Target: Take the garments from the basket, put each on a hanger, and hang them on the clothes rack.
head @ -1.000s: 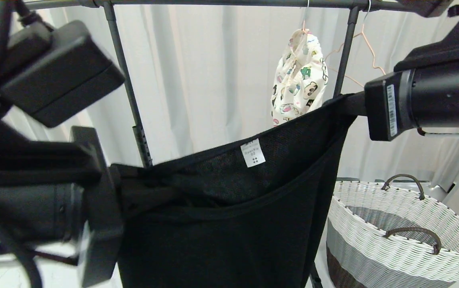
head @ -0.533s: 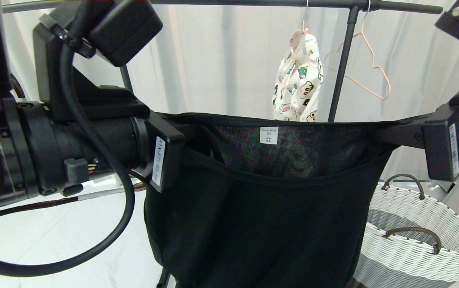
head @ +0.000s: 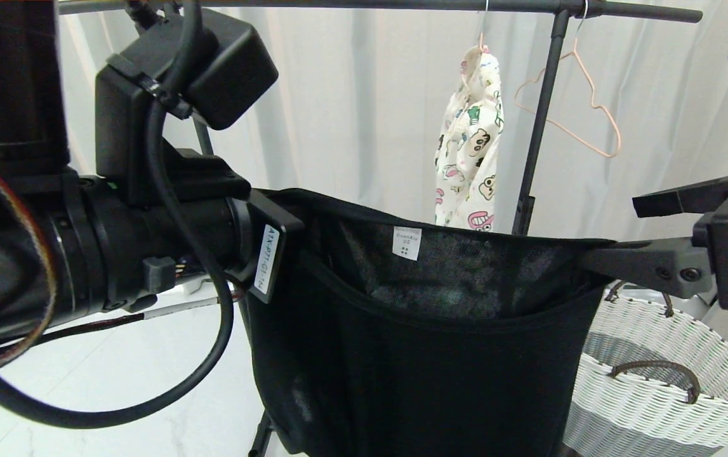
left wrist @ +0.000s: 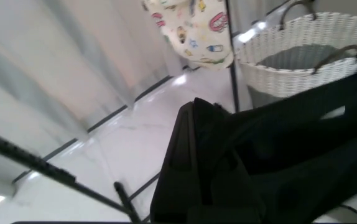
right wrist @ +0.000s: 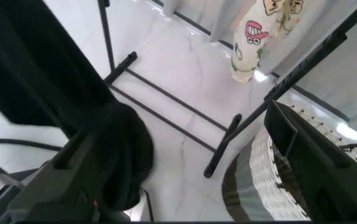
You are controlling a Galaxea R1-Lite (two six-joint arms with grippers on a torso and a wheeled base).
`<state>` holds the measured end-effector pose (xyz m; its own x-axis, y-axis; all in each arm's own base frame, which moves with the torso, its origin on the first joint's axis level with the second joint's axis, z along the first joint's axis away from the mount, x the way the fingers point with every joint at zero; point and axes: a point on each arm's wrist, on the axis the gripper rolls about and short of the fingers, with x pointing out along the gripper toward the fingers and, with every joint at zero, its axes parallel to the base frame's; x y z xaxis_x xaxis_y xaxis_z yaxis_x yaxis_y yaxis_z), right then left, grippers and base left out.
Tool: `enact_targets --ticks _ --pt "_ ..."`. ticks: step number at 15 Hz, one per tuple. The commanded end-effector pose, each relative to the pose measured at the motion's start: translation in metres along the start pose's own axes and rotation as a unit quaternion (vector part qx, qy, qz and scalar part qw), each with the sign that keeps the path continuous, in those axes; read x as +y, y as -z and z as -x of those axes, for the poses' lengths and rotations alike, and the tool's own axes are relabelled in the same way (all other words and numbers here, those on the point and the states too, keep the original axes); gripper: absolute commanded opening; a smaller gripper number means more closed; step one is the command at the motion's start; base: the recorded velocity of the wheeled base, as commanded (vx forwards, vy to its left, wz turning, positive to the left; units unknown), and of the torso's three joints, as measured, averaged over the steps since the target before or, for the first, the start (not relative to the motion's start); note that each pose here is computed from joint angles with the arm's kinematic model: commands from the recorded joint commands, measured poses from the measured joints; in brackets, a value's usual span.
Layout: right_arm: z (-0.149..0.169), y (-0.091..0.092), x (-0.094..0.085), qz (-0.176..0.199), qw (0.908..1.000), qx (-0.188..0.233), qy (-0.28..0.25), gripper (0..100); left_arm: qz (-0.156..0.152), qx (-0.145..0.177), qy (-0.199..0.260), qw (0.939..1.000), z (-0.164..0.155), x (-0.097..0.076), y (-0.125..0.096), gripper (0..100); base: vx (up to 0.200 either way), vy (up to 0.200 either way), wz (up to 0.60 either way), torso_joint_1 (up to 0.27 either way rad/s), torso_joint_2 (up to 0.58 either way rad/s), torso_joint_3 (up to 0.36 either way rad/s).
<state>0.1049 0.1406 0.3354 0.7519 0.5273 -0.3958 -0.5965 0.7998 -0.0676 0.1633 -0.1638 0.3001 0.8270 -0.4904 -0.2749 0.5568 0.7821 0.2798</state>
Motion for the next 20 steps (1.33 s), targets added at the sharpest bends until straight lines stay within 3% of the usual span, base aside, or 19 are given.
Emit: enact_targets --ticks 1,5,7,8,10,13,16,18,20 --pt "0.016 0.007 -0.005 -0.003 0.9999 -0.011 -0.004 100 -0.001 0.022 -0.02 0.9996 -0.012 0.002 0.006 0 0.0 0.0 0.0 0.0 0.0 0.0" --pt "0.027 0.016 -0.009 -0.005 0.9993 -0.016 -0.035 100 -0.001 0.037 -0.029 0.9989 -0.017 0.002 0.012 0 0.0 0.0 0.0 0.0 0.0 0.0" --pt "0.021 0.022 -0.021 -0.015 0.9993 -0.001 0.034 100 -0.003 0.045 -0.041 0.9982 -0.015 0.006 0.018 0 0.0 0.0 0.0 0.0 0.0 0.0" --pt "0.016 0.029 -0.037 -0.027 0.9908 0.021 0.131 100 0.009 0.047 -0.074 0.9961 -0.006 0.023 0.022 0 0.0 0.0 0.0 0.0 0.0 0.0" --pt "0.014 0.048 -0.056 -0.046 0.9742 0.053 0.215 100 0.035 0.072 -0.144 0.9863 0.004 0.059 0.04 0 0.0 0.0 0.0 0.0 0.0 0.0" --pt "0.013 0.076 -0.074 -0.034 0.9547 0.1 0.278 100 0.067 0.122 -0.232 0.9627 0.02 0.094 0.072 0 0.0 0.0 0.0 0.0 0.0 0.0" --pt "0.012 0.085 -0.078 -0.019 0.9505 0.099 0.294 100 0.087 0.15 -0.253 0.9518 0.029 0.095 0.095 0 0.0 0.0 0.0 0.0 0.0 0.0" --pt "0.013 0.097 -0.079 -0.005 0.9473 0.118 0.298 100 0.107 0.146 -0.257 0.9495 0.034 0.093 0.099 0 0.0 0.0 0.0 0.0 0.0 0.0" --pt "0.011 0.097 -0.082 -0.013 0.9444 0.113 0.308 100 0.109 0.145 -0.257 0.9493 0.039 0.09 0.101 0 0.0 0.0 0.0 0.0 0.0 0.0"
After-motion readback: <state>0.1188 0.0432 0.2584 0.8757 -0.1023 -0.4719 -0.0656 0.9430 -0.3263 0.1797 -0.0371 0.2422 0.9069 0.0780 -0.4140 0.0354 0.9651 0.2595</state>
